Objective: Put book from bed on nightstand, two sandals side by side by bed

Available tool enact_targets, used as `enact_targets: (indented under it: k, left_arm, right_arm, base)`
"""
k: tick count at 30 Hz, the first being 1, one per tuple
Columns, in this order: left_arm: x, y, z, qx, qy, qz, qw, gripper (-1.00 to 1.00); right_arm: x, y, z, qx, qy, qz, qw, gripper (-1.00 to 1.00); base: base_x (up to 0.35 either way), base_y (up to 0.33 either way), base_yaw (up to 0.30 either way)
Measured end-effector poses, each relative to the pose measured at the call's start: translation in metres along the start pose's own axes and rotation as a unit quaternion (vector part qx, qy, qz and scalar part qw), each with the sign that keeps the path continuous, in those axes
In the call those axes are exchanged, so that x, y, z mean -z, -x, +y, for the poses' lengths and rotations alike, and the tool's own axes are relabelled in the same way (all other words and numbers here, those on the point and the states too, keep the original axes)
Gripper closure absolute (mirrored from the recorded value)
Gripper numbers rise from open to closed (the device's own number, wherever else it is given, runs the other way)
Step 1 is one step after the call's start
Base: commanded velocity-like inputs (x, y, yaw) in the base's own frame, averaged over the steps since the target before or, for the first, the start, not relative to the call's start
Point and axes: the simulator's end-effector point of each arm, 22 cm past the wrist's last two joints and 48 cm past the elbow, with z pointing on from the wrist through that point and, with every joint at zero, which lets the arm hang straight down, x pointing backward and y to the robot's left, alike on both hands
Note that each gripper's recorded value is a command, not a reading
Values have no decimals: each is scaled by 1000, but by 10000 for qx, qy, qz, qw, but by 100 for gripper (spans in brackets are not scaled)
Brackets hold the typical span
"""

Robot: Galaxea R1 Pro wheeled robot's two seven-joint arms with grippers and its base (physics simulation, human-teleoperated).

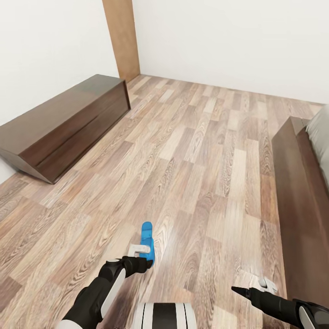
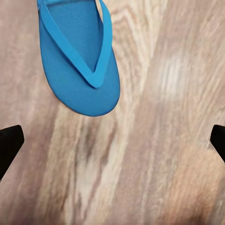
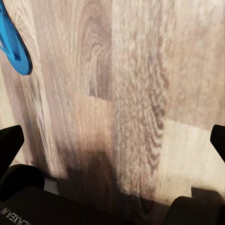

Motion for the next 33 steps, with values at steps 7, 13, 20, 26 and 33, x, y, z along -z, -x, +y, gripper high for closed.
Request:
enact_targets:
  k: [7, 13, 20, 26, 33]
  left_arm:
    - [-10, -12, 2, 40, -4, 137, 9999, -100]
    - [-11, -14, 3, 43, -3, 152, 9999, -100]
    - [-11, -13, 3, 37, -2, 128, 9999, -100]
    - [-11, -12, 3, 34, -2, 120, 9999, -100]
    - [-11, -12, 2, 32, -8, 116, 9999, -100]
  right_arm:
    - [-6, -8, -8, -78, -52, 106, 9999, -100]
    - [-7, -9, -9, -89, -59, 120, 9999, -100]
    - [-6, -9, -9, -88, -59, 119, 9999, -100]
    - [-7, -9, -9, -89, -59, 120, 9999, -100]
    - [-6, -9, -9, -87, -59, 119, 9999, -100]
  base:
    - [0, 0, 0]
    - [0, 0, 0]
    - [133, -10, 0]
    - [40, -6, 0]
    - [187, -103, 0]
